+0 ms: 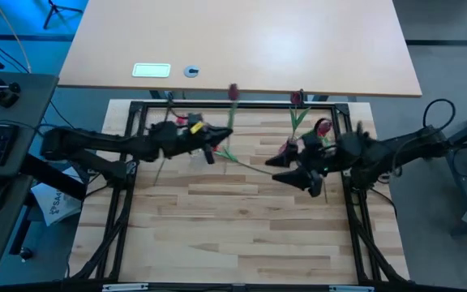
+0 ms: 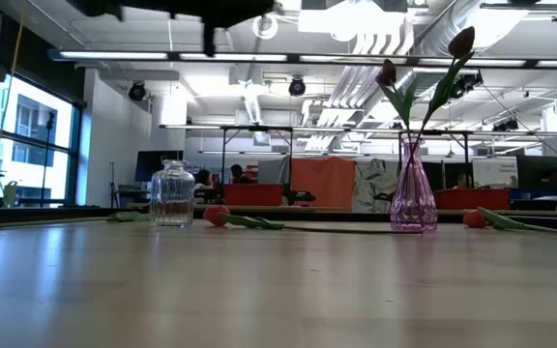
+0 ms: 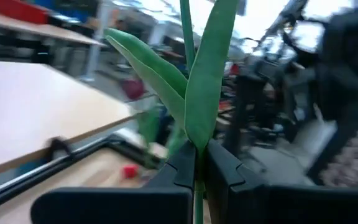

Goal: Sort flowers into vase by color
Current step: Put the dark red tulip into the purple vase

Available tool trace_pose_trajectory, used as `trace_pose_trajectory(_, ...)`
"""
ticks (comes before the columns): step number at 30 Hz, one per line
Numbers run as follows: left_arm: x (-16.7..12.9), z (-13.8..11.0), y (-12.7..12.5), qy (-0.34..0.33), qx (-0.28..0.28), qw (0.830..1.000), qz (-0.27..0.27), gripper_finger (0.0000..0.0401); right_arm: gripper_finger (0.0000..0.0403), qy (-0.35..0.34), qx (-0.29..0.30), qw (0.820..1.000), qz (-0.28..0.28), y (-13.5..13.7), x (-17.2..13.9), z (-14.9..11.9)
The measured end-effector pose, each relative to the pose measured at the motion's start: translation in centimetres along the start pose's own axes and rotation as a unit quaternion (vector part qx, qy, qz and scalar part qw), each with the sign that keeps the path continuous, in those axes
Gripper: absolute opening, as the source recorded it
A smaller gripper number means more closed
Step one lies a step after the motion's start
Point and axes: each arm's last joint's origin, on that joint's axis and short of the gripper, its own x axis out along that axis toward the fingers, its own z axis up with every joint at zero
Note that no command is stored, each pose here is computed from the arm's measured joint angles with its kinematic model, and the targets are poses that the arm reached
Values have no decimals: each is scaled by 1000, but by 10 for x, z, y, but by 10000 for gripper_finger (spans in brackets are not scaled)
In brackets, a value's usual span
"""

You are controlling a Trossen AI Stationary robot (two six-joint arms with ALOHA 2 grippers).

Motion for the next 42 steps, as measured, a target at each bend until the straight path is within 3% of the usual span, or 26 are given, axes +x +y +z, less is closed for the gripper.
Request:
trace_pose_trajectory(3,21,-4,-7,17,13,999,-35,0,275,19,-46,998,-28,11,-4,19)
trace_pose_trajectory(7,36,1,-21,11,48,996,-69,0,275,53,-65,987,-134,10,-12,27)
trace_pose_trajectory(11,36,13,-34,-10,73,993,-92,0,275,24,-66,975,-209,4,-13,28)
trace_pose_trajectory(16,34,19,-45,-26,73,988,-131,0,275,11,-66,974,-215,-8,8,24)
trace_pose_trajectory(22,32,19,-49,-33,70,988,-135,0,275,12,-105,969,-222,-26,38,13)
trace_pose_trajectory(27,32,20,-51,-39,68,987,-140,0,275,-33,-116,969,-217,-33,45,22)
trace_pose_trajectory(35,31,20,-52,-36,66,987,-143,0,274,-29,-106,973,-205,-38,46,25)
trace_pose_trajectory(42,34,12,-51,-15,89,985,-144,0,234,-14,-98,973,-207,-45,57,16)
